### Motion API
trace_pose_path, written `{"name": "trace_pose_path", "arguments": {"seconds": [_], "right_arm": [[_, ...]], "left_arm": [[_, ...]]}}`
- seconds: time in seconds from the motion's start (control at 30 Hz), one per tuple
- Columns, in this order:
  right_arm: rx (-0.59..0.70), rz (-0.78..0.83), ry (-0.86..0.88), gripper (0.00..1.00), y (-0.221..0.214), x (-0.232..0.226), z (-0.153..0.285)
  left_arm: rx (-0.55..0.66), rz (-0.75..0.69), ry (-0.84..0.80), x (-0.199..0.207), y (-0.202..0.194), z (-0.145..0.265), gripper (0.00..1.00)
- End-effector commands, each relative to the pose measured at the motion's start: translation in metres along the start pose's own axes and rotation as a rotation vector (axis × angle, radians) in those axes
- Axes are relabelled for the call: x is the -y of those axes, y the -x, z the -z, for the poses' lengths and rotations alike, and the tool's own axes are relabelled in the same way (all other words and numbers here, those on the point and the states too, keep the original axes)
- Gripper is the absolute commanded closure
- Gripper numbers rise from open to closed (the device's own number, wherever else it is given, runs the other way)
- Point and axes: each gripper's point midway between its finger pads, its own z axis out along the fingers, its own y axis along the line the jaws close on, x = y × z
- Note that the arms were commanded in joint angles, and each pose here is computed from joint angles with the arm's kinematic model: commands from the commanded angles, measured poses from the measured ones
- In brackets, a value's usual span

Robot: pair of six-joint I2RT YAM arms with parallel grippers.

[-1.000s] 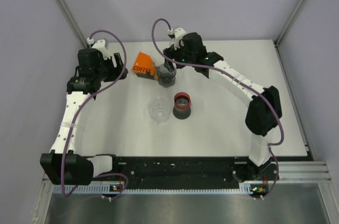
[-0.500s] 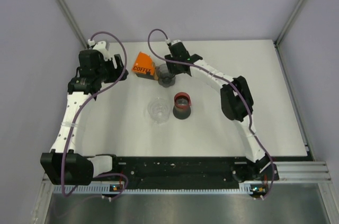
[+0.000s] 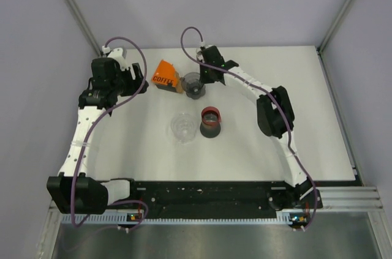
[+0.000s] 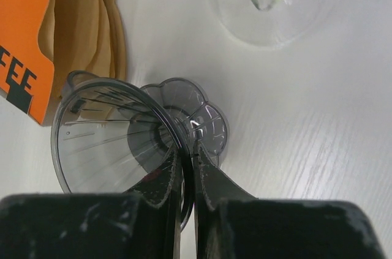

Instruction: Place the coffee filter in the dripper

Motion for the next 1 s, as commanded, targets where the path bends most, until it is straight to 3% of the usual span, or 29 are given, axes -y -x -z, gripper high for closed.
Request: {"name": "trace_pose_path", "arguments": {"seconds": [0.0, 0.3, 0.63, 0.97], "right_arm": [[0.081, -0.057, 0.057, 1.00, 0.044, -0.007, 0.059], [0.244, -0.069, 0.112, 1.00, 0.093, -0.011, 0.161], [0.257, -0.102, 0.170, 1.00, 0.050, -0.011, 0.257], [0.099, -0.108, 0.260, 1.00, -0.021, -0.029, 0.276]], "left_arm": [[0.047, -0.013, -0.019, 0.002, 0.012, -0.002, 0.23], [0.043, -0.035, -0.026, 0.002, 0.011, -0.003, 0.23], [0.051, -0.034, 0.006, -0.003, 0.013, -0.005, 0.23], [0.046, -0.024, -0.006, -0.001, 0.011, -0.006, 0.23]]}}
